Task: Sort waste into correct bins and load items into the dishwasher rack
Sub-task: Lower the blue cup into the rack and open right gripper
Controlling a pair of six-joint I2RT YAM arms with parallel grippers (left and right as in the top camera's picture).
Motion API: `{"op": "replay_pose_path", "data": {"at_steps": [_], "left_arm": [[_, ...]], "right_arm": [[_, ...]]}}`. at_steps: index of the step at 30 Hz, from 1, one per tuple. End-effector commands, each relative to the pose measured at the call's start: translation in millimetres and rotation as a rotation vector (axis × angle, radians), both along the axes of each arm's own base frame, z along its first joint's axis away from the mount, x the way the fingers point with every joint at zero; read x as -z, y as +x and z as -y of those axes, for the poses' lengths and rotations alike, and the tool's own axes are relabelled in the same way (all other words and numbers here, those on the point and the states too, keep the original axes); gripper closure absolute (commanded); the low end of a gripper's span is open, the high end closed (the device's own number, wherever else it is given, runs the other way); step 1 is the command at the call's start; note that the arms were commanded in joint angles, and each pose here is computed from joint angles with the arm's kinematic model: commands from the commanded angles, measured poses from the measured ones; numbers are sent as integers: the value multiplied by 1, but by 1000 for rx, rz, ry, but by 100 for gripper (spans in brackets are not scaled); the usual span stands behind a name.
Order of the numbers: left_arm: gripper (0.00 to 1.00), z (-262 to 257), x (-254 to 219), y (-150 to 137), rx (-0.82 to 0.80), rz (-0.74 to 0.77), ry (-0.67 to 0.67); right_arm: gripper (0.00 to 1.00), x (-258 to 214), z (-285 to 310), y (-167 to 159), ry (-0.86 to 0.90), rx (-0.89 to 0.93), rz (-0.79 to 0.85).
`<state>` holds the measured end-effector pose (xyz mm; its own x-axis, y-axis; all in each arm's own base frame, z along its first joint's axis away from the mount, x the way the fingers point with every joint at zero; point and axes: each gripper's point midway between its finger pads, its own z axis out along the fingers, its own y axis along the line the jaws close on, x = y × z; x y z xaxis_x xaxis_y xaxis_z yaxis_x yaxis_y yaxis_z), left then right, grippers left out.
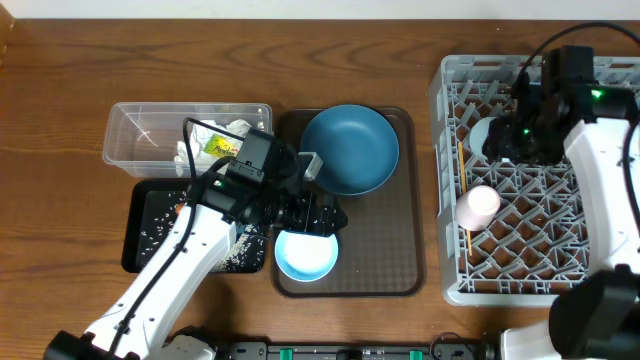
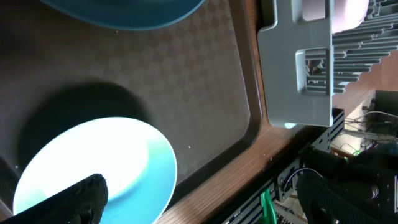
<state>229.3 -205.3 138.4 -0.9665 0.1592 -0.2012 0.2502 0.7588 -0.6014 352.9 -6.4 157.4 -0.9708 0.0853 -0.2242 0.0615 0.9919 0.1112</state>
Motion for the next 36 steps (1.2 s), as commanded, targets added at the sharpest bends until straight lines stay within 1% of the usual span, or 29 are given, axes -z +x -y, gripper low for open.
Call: {"op": "replay_pose_path", "data": {"at_steps": [1,5,7,8,10,11,12,13,14,19,24,29,31,32,34,36], "left_arm": [[0,-3,5,-1,2,1,17],[0,-3,5,-1,2,0,17],[0,-3,5,-1,2,0,17],[1,-3,5,-1,2,1,17],[0,-3,5,-1,2,1,17],[1,-3,5,-1,2,1,17],[1,-3,5,-1,2,1,17],[1,-3,5,-1,2,1,17],[0,-3,5,-1,2,0,17],[1,-3,5,-1,2,1,17],[1,-3,5,-1,2,0,17],[1,-3,5,-1,2,1,17],[1,-3,5,-1,2,0,17],[1,-3,5,-1,2,1,17],[1,-3,5,-1,2,0,17],[1,-3,5,-1,2,1,17]], "right_arm": [[86,8,2,7,-5,14,-17],[84,23,-1,12,-4,5,-45],[79,28,-1,13,-3,4,-58],[72,28,-1,13,-3,4,-60],[53,29,-1,13,-3,4,-61],[39,28,-1,13,-3,4,-60],[21,27,-1,13,-3,4,-58],[8,27,-1,12,-3,4,-59],[1,25,-2,12,-2,4,-57],[1,15,-2,9,-4,4,-45],[1,-11,-2,8,-7,4,6],[5,-31,-2,2,-9,5,48],[11,-36,-2,0,-11,5,60],[19,-37,-2,0,-11,5,64],[44,-37,0,1,-23,9,67],[84,-34,6,1,-54,20,63]]}}
